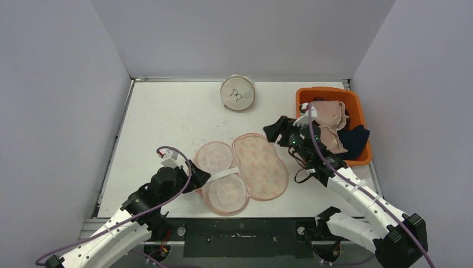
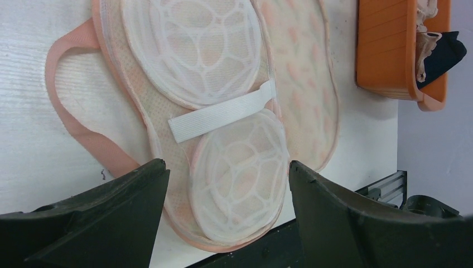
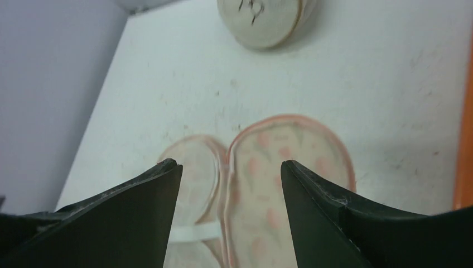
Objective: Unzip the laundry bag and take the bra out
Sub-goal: Adjust the bra in the bin, then close the laundry bag at the center of the board.
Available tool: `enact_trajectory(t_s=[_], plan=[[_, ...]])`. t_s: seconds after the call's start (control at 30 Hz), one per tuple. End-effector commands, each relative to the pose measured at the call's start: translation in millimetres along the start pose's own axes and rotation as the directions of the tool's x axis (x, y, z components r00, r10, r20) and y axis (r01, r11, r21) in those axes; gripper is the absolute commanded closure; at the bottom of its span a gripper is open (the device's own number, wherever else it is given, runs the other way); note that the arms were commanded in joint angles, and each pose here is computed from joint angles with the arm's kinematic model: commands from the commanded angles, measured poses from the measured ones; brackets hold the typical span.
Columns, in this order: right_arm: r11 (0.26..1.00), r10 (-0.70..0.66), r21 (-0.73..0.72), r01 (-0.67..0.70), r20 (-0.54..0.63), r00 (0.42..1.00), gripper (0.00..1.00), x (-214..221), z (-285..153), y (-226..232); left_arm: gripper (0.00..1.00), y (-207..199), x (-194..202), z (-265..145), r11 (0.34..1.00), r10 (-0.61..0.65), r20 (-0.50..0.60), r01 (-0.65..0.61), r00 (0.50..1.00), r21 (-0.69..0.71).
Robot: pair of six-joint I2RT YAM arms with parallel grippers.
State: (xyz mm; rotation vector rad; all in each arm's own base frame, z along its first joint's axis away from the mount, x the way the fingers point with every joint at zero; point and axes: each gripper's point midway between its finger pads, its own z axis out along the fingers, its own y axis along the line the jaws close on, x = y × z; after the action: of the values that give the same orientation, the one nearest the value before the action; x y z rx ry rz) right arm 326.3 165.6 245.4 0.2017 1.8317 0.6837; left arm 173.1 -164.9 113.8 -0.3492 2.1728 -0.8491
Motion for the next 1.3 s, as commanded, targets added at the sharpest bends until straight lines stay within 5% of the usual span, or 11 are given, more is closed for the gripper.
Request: enact_trajectory(t_s=[0.0,0.2,0.4,0.8,1.27], plan=[[0.985,-0.166,0.011,0.172,-0.2,0.966,0.33,83.3,-21.0,1.6,0.23,1.4,-5.5,-3.7,1.0,-0.009,0.014,0.009,1.0,-0.021],[0.921,-0.287,0.179,0.346,-0.287,0.914,0.34,150.8,-36.6,-30.8,0.24,17.8,8.4,5.9,0.997,-0.03,-0.013,0.029,0.999,-0.066],[0.857,-0.263,0.378,0.349,-0.261,0.929,0.33,154.4,-39.1,-76.8,0.25,25.8,16.6,16.1,0.995,-0.042,-0.029,0.039,0.999,-0.092],[0.845,-0.157,0.441,0.302,-0.335,0.929,0.38,179.7,-13.9,-129.5,0.25,28.5,25.5,28.7,0.994,-0.056,-0.053,0.05,0.997,-0.095],[0.842,-0.136,0.45,0.297,-0.356,0.925,0.87,187.0,-14.7,-137.6,0.25,26.9,24.7,26.7,0.995,-0.054,-0.053,0.049,0.997,-0.087]])
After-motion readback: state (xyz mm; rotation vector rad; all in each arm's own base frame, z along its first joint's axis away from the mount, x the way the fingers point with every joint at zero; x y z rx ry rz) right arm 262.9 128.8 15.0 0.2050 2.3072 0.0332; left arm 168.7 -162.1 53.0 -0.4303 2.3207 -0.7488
